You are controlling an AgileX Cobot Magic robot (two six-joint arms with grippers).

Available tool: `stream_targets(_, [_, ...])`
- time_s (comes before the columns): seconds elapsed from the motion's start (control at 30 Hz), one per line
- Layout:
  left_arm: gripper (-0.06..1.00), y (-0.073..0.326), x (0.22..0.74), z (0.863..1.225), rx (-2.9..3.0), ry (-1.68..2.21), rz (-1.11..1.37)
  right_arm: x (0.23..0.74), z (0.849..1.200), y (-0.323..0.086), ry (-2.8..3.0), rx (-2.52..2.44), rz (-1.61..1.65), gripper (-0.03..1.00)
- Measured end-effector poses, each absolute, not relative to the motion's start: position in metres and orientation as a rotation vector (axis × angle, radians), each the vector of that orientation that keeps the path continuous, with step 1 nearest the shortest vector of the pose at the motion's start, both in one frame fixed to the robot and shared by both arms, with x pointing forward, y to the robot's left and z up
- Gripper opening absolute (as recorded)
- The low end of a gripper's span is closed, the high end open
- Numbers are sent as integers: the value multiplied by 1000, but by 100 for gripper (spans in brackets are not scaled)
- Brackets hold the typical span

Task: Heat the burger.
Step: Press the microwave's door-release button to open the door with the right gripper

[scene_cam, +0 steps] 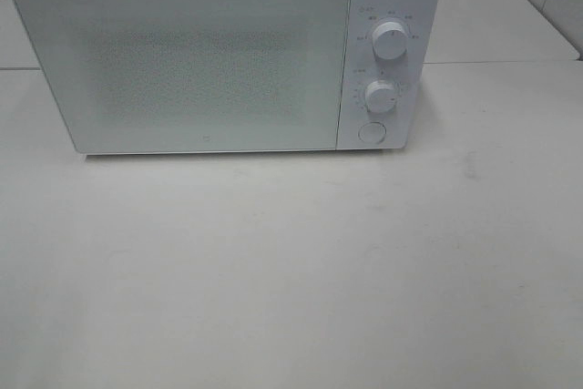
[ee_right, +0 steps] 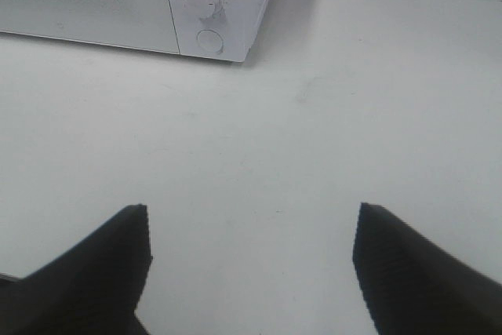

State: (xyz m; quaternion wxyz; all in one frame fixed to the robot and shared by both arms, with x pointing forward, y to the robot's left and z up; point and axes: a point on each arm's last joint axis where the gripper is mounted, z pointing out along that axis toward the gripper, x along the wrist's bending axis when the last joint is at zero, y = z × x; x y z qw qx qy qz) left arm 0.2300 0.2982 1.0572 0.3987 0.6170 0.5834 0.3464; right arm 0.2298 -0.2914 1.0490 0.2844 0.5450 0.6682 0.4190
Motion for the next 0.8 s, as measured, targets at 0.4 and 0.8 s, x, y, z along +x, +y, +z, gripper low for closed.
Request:
stream_targets(0.4, [97, 298, 230, 1057, 1562, 1477, 877, 230, 1049, -291, 1788, 1458, 1121, 71])
stream_targets(0.8, [97, 298, 230, 1057, 1562, 1477, 877, 267, 1064, -285, 1782, 1486, 1111, 71])
